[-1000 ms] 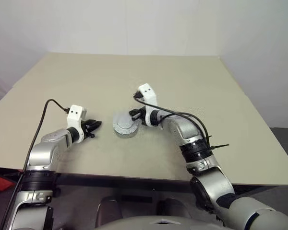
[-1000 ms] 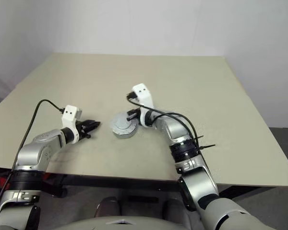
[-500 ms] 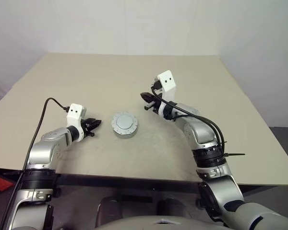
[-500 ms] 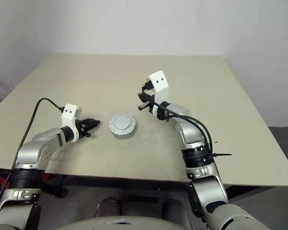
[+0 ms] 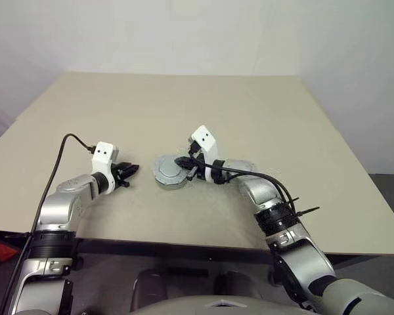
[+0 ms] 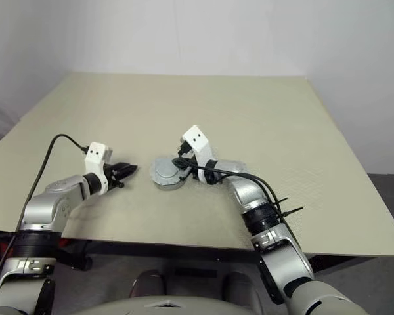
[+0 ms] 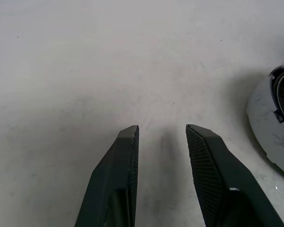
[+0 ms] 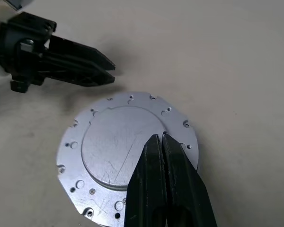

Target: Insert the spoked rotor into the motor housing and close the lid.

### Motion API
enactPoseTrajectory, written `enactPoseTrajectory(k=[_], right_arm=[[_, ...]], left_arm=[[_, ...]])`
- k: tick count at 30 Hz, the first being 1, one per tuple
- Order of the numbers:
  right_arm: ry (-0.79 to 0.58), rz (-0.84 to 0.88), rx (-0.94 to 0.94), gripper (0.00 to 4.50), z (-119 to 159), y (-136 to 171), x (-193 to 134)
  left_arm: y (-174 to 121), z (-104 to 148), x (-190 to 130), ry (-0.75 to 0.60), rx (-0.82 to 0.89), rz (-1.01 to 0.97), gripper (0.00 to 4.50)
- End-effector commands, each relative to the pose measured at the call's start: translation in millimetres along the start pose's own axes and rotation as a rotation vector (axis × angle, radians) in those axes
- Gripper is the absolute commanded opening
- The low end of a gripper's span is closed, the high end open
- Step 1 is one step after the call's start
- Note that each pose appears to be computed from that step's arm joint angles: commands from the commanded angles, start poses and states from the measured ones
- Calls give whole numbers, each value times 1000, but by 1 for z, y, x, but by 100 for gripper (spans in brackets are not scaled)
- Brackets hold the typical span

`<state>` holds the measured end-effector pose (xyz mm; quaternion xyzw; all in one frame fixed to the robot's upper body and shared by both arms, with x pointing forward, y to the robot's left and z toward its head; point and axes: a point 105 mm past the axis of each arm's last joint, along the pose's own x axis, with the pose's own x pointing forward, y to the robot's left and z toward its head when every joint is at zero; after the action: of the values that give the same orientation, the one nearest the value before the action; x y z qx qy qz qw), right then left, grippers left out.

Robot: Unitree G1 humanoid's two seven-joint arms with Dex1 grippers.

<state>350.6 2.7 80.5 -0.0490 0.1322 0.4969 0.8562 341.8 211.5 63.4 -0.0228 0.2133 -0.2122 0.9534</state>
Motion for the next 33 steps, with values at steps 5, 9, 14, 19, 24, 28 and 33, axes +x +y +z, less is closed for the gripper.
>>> enactPoseTrajectory(k=[5, 9, 14, 19, 24, 28, 33], right_arm=[[6, -15, -27, 1, -4, -5, 8], [-134, 40, -44, 1, 22, 4, 6], [-274, 99, -47, 1, 59, 14, -1], [-330, 180, -89, 1, 70, 28, -7], [-242, 207, -157, 60, 46, 28, -5], [-228, 209, -198, 193, 37, 27, -3], [-218, 225, -181, 358, 32, 27, 1]], left_arm=[[8, 16, -13, -47, 28, 34, 169], [8, 15, -14, -46, 28, 36, 169], [3, 15, -12, -41, 23, 14, 169], [0, 16, -10, -35, 24, 3, 169], [-3, 17, -8, -32, 29, -6, 169], [-4, 16, -9, -25, 31, -9, 169], [-3, 14, -11, -18, 34, -7, 169]])
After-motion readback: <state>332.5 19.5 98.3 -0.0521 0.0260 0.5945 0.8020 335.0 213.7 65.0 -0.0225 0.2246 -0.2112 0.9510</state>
